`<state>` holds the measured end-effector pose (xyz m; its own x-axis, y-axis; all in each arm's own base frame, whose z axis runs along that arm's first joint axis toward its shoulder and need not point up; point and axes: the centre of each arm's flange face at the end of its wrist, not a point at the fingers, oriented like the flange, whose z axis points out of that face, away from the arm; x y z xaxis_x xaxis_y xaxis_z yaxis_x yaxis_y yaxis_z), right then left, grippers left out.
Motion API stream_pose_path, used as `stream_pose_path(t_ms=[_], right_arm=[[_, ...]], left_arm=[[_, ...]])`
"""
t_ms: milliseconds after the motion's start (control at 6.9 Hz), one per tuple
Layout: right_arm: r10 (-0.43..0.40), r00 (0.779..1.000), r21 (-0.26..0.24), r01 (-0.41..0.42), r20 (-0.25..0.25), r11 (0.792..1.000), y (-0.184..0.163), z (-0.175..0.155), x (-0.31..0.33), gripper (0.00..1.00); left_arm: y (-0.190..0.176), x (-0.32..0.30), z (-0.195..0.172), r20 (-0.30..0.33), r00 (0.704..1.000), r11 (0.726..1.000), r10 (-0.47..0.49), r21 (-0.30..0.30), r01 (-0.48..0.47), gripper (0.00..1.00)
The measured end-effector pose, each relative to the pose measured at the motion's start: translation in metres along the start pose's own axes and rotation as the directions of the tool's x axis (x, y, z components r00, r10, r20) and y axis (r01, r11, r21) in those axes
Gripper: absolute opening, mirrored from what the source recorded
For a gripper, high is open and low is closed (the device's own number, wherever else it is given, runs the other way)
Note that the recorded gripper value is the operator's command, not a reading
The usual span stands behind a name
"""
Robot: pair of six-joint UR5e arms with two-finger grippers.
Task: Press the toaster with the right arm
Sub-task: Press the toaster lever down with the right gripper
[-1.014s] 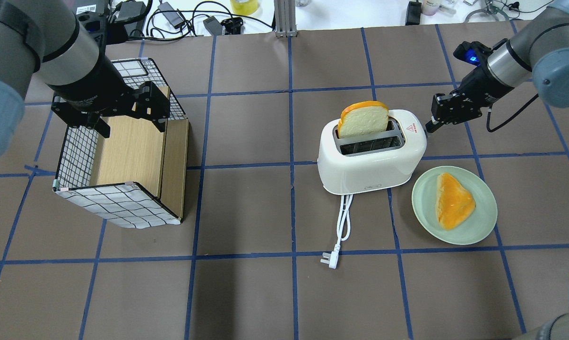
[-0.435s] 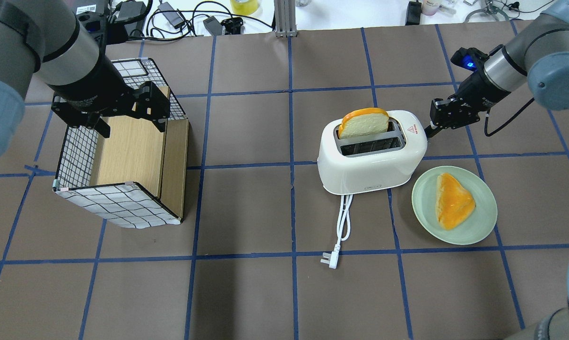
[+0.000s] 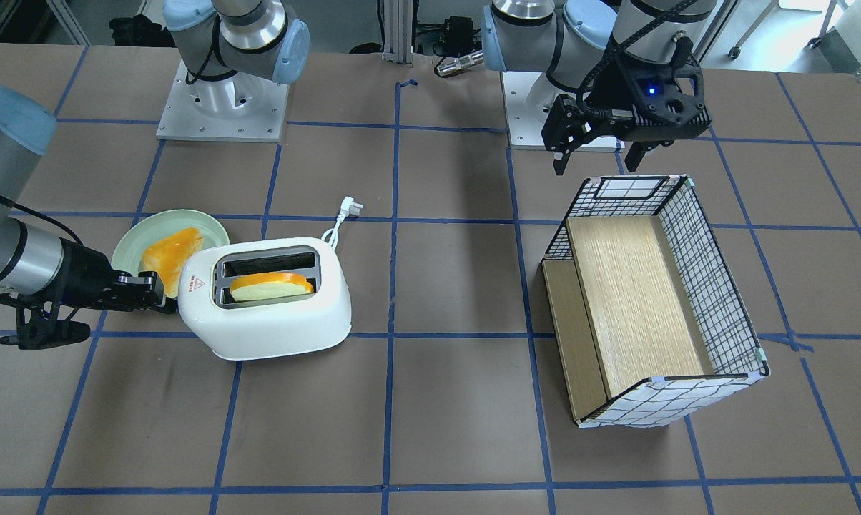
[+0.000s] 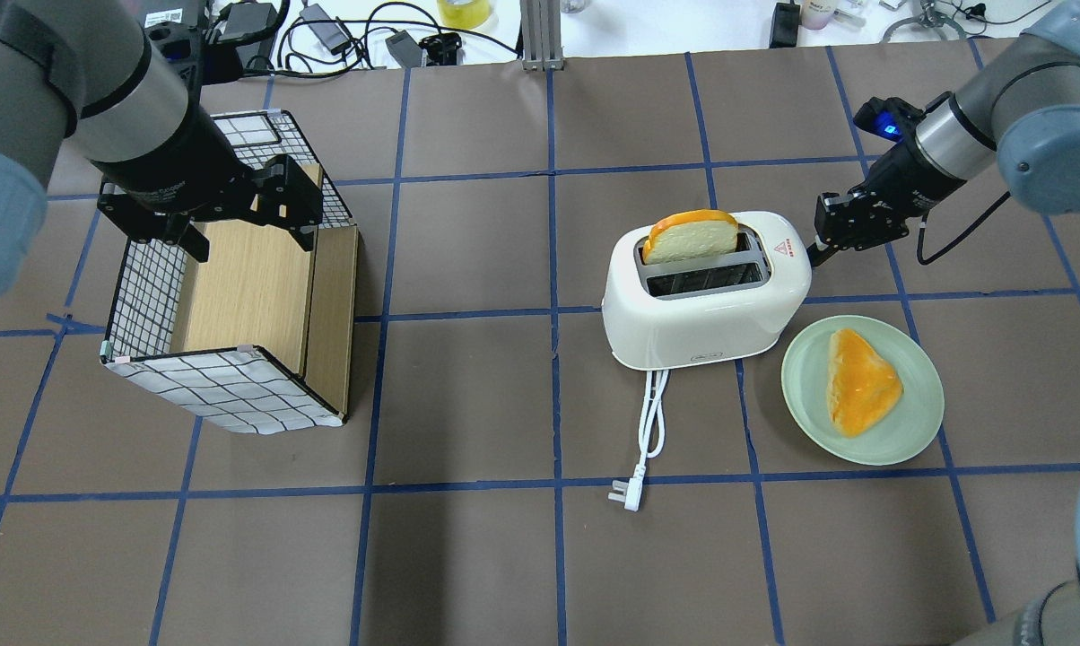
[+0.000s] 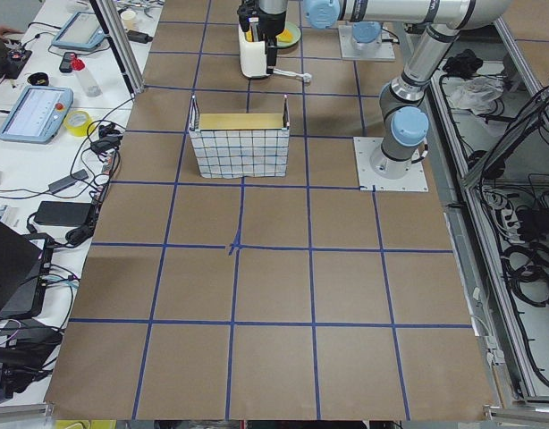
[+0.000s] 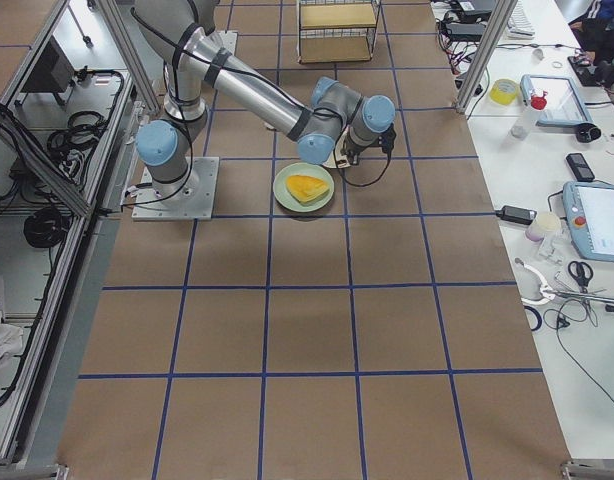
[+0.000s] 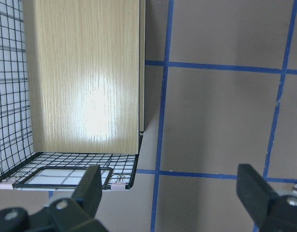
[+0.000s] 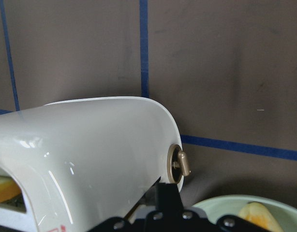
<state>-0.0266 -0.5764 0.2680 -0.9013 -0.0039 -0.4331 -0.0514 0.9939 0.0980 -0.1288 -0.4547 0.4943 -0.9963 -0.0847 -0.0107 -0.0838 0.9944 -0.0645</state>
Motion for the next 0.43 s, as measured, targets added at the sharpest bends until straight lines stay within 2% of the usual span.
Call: stream_pose_path(t_ms=[435], right_arm=[[0.007, 1.0, -0.01, -0.007, -0.001, 1.0, -0.001, 0.0046, 0.0038, 0.0]], left_arm=[[-0.0001, -0.0002, 0.0, 0.0, 1.0, 1.0, 0.0, 0.0, 0.0, 1.0]])
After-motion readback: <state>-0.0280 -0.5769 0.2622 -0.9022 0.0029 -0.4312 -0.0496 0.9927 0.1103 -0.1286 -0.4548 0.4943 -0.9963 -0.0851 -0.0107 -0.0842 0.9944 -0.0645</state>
